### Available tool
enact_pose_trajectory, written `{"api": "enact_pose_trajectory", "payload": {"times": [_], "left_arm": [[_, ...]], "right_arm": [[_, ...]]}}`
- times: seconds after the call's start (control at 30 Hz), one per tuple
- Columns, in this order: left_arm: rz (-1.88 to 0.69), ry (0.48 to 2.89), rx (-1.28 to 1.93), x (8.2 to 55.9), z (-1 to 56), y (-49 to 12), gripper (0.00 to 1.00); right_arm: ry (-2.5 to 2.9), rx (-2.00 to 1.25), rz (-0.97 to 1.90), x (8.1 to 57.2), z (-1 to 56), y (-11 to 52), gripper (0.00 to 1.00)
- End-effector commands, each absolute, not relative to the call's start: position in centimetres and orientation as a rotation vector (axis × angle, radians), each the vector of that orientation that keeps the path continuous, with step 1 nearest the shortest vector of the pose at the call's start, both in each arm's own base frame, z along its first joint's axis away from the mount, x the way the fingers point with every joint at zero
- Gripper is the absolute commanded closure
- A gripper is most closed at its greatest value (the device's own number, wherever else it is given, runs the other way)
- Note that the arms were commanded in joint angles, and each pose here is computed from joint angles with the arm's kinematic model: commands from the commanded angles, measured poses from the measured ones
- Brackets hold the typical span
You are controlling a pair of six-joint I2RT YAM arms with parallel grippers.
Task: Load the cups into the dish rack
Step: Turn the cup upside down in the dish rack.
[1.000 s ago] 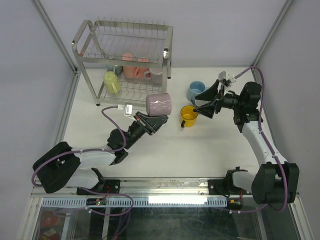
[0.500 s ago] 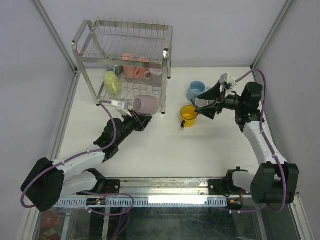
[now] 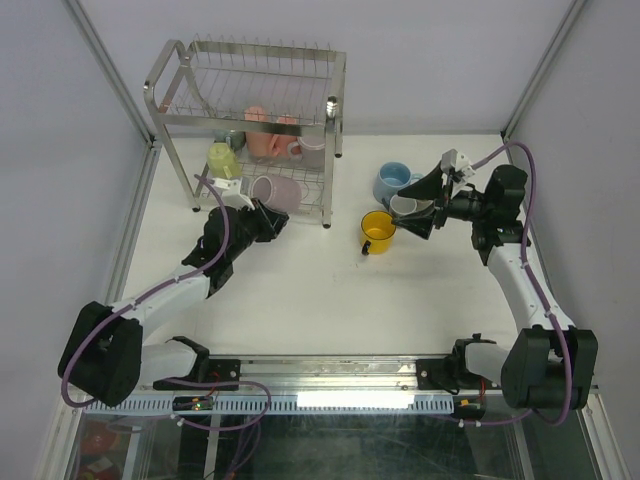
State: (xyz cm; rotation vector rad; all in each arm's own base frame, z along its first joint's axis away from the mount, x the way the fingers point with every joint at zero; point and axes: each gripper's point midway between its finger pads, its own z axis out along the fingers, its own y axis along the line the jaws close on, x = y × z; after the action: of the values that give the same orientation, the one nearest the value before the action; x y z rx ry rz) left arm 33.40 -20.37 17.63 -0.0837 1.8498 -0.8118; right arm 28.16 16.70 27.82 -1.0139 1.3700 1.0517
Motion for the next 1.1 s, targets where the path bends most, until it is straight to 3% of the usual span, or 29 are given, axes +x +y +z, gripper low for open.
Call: {"api": "enact_pose_trajectory", "payload": {"times": [0.0,1.07], "left_arm": [[-0.867,1.718,-0.029,35.9,22.9,-20.9,1.00],[-0.668,1.823,-0.200,46.3,19.8,-19.4,1.00]], "right_arm": [[1.313,-1.050,1.008,27.6,28.8,16.4,0.21],[1.302,-1.053,0.989,27.4,29.1,16.0,0.21]]}}
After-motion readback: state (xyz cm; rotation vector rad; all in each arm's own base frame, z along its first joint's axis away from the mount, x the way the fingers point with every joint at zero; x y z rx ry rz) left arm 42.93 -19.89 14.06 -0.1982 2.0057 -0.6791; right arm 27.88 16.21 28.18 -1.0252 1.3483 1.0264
